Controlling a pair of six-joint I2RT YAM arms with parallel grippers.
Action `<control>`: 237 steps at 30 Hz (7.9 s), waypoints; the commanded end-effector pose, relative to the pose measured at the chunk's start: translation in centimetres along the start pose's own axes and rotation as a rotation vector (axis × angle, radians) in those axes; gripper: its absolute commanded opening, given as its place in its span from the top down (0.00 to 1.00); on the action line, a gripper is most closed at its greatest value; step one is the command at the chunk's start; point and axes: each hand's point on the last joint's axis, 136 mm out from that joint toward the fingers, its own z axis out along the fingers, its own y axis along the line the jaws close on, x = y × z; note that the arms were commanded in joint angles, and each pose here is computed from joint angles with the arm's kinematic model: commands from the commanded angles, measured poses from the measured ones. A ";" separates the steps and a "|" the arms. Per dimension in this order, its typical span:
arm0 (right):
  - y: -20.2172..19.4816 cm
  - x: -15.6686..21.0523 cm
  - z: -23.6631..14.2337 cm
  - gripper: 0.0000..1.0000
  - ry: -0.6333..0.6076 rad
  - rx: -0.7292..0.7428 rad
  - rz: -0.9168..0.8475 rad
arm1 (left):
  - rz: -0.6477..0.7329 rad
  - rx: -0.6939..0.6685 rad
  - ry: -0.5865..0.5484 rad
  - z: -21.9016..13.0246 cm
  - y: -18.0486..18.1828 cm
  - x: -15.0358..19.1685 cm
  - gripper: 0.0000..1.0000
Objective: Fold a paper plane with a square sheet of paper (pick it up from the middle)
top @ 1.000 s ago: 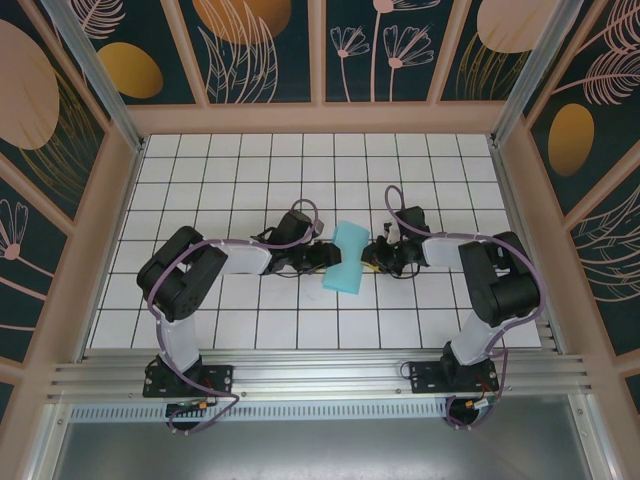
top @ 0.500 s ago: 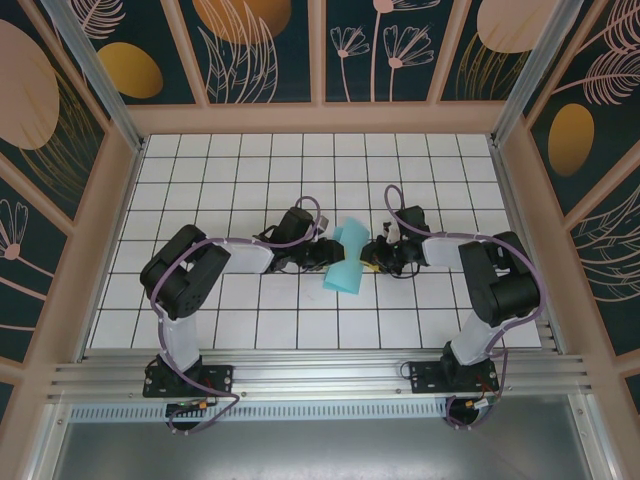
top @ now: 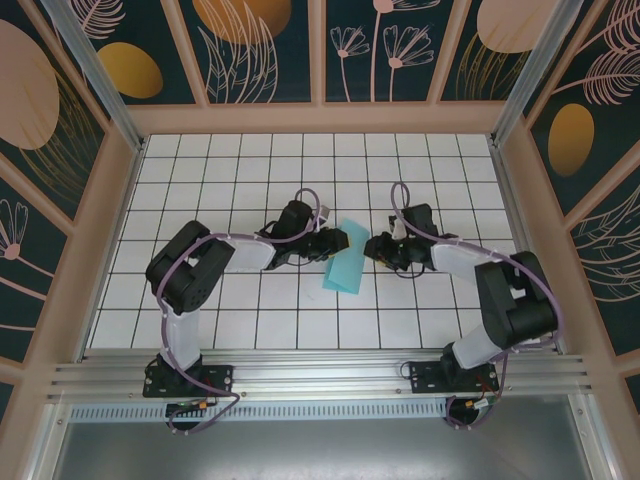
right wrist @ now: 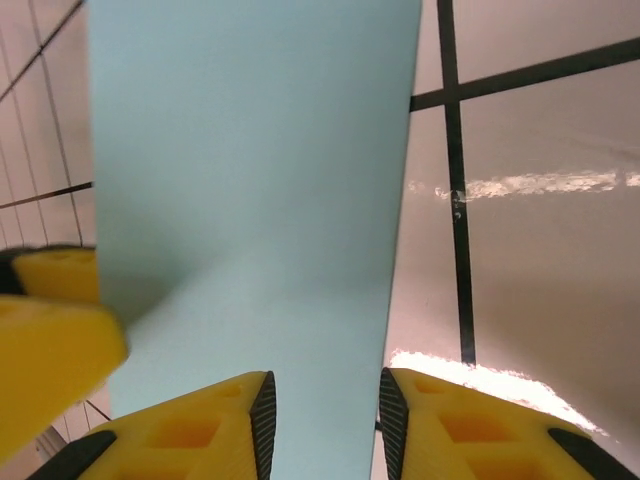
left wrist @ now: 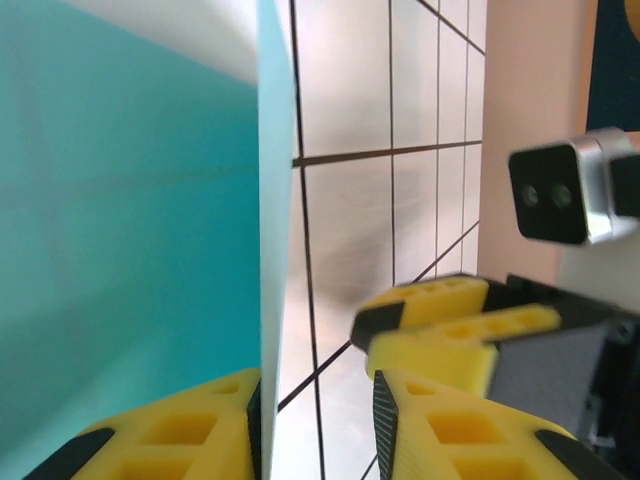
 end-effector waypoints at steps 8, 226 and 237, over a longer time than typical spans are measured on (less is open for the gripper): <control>1.9 1.4 -2.0 0.69 -0.152 0.046 -0.304 | 0.010 0.016 0.018 0.9 0.0 -1.2 0.83; 1.6 4.0 7.2 0.99 0.168 0.158 -0.536 | 0.003 -0.345 -0.125 -6.3 6.4 5.4 0.83; 1.2 4.3 7.4 1.00 0.171 0.157 -0.527 | 0.012 -0.226 -0.238 -5.6 1.1 1.4 0.82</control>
